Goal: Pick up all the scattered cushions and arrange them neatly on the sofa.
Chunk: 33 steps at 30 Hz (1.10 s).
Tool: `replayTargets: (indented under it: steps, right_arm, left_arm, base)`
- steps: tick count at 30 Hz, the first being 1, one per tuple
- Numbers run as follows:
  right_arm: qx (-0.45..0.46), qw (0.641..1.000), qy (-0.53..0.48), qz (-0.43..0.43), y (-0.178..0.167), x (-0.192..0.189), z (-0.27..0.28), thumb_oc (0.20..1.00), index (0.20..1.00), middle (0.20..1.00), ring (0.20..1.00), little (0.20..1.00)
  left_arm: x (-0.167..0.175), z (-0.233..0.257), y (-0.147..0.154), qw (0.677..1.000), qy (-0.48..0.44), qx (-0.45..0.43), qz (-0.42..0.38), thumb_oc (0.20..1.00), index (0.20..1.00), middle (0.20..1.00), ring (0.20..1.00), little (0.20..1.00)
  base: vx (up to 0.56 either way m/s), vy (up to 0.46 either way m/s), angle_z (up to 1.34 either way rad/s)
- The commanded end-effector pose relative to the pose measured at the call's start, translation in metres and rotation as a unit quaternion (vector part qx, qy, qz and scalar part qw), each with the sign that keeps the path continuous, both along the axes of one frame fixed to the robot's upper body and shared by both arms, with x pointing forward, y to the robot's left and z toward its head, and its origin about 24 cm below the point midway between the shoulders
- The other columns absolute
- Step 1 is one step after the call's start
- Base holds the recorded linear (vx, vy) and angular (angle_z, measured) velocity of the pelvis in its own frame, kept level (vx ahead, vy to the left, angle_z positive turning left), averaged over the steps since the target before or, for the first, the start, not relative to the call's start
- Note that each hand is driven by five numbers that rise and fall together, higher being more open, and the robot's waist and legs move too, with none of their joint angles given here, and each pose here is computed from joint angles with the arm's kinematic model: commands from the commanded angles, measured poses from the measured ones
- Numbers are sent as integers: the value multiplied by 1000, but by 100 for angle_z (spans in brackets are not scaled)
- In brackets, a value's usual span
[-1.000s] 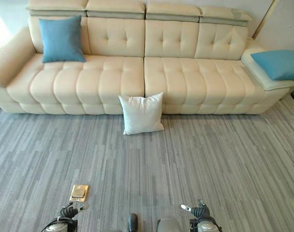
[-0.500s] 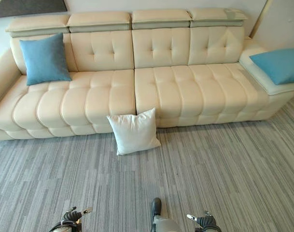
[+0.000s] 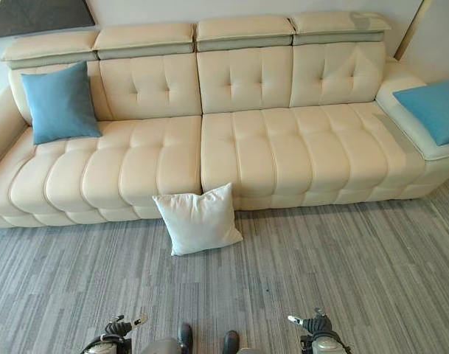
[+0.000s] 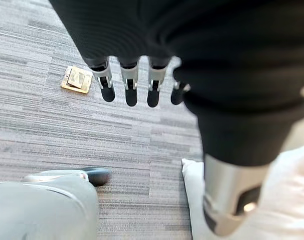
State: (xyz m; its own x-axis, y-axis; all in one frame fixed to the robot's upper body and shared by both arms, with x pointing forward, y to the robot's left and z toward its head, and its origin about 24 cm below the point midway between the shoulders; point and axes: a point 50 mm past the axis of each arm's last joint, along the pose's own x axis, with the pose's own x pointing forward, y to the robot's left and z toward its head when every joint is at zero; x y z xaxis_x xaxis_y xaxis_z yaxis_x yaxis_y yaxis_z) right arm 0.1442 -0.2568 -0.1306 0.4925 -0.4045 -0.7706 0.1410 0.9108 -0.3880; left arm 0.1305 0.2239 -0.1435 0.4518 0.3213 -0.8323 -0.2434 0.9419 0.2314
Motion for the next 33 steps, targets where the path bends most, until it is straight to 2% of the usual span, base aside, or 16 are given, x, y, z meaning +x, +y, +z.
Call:
replayTargets:
  steps: [1, 10, 19, 29, 33]
  right_arm:
    - [-20, 1000, -25, 1, -11, 6, 9, 1000, 1000, 1000, 1000, 1000]
    - [-5, 999, -25, 39, 5, 12, 7, 1000, 1000, 1000, 1000, 1000]
    - [0, 999, -32, 42, 10, 19, 9, 1000, 1000, 1000, 1000, 1000]
    - [-1, 1000, -24, 12, 1, 9, 7, 1000, 1000, 1000, 1000, 1000]
    - [-5, 1000, -18, 15, -2, 6, 6, 1000, 1000, 1000, 1000, 1000]
  left_arm:
    - [7, 7, 8, 999, -18, 23, -24, 1000, 1000, 1000, 1000, 1000]
    - [-2, 7, 19, 999, -7, 36, -23, 1000, 1000, 1000, 1000, 1000]
    - [17, 18, 26, 998, -40, 46, -32, 1000, 1000, 1000, 1000, 1000]
    - [22, 23, 29, 997, -59, 45, -27, 1000, 1000, 1000, 1000, 1000]
    - [12, 18, 26, 998, -47, 35, -15, 1000, 1000, 1000, 1000, 1000]
  base:
    - [330, 77, 19]
    - [481, 195, -11]
    - [307, 202, -13]
    - [289, -74, -7]
    - [375, -209, 4]
